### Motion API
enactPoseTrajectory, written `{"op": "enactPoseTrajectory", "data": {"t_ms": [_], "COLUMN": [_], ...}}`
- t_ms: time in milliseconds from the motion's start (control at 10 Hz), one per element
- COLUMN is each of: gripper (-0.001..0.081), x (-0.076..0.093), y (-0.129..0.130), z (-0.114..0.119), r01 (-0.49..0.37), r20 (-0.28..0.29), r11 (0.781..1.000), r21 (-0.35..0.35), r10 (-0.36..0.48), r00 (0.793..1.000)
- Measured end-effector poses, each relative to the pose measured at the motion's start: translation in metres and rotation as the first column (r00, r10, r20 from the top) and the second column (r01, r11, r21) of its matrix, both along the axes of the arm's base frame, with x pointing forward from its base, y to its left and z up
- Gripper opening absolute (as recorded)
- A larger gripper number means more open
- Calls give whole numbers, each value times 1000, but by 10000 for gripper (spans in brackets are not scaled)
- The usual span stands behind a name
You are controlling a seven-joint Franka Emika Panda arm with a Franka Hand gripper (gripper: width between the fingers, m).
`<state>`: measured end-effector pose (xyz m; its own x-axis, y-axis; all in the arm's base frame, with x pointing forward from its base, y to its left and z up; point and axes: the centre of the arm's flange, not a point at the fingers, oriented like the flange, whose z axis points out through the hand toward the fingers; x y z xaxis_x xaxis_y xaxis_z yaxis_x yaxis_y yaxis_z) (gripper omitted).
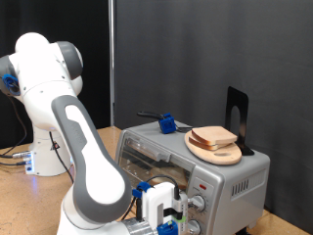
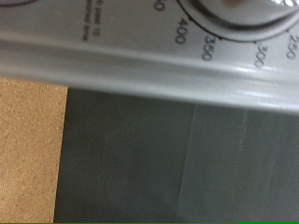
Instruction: Make a piece of toast with the oven
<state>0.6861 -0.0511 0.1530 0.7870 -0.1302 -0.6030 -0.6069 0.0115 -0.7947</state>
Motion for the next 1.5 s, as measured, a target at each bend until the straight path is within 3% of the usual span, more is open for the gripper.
{"op": "enactPoseTrajectory", "data": {"t_ms": [800,1500], "gripper": [808,808], "x": [3,3], "y": [0,-1], "z": [-3,-3], "r01": [-26,-27], "r20": [-114,-118], "r11": [998,997], "r21": [-62,-69], "r10": [18,18], "r00": [993,993]}}
